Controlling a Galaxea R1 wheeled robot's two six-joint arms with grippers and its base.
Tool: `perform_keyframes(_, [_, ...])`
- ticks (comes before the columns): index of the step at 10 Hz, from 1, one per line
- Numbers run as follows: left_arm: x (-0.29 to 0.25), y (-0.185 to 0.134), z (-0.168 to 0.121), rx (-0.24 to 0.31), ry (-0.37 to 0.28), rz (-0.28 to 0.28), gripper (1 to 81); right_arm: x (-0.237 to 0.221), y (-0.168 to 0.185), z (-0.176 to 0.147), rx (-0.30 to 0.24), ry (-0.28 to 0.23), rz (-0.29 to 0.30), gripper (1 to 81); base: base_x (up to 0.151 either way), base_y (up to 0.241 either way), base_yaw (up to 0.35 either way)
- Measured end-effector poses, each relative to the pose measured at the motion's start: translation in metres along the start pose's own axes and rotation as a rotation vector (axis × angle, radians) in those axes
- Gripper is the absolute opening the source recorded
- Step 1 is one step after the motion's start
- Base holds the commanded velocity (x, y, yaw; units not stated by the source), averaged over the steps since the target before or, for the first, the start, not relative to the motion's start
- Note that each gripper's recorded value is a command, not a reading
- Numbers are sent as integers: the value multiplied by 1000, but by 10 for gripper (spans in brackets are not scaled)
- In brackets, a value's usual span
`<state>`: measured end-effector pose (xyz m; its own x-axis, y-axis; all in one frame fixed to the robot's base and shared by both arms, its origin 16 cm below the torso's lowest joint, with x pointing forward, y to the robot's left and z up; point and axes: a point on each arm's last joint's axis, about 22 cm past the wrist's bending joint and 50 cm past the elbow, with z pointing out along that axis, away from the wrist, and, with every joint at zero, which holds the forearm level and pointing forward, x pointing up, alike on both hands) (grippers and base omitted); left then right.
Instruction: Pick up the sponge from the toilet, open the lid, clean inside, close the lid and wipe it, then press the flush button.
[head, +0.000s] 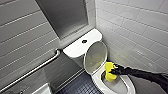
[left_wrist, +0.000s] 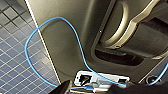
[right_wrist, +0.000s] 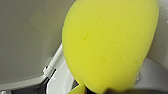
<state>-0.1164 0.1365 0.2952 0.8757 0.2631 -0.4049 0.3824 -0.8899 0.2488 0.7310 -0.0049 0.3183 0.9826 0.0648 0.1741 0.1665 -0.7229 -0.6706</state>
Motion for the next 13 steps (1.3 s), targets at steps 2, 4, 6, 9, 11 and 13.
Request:
perform_keyframes(2, [0,0,0,0,0,0,811,0,23,-23,-12,34,8,10,0,0,0])
perform_keyframes(4, [0,0,0,0,0,0,811,-35,60,-35,-48,39,46,10,0,0,0])
perform_keyframes(6, [0,0,0,0,0,-1,811,-49,57,-38,-29,46,53,10,0,0,0])
perform_keyframes(9, [0,0,0,0,0,0,811,-56,47,-62,16,80,57,10,0,0,0])
perform_keyframes(11, [0,0,0,0,0,0,811,-69,77,-93,-18,128,90,10,0,0,0])
perform_keyframes(13, [-1,0,0,0,-1,0,811,-106,99,-107,-50,127,128,10,0,0,0])
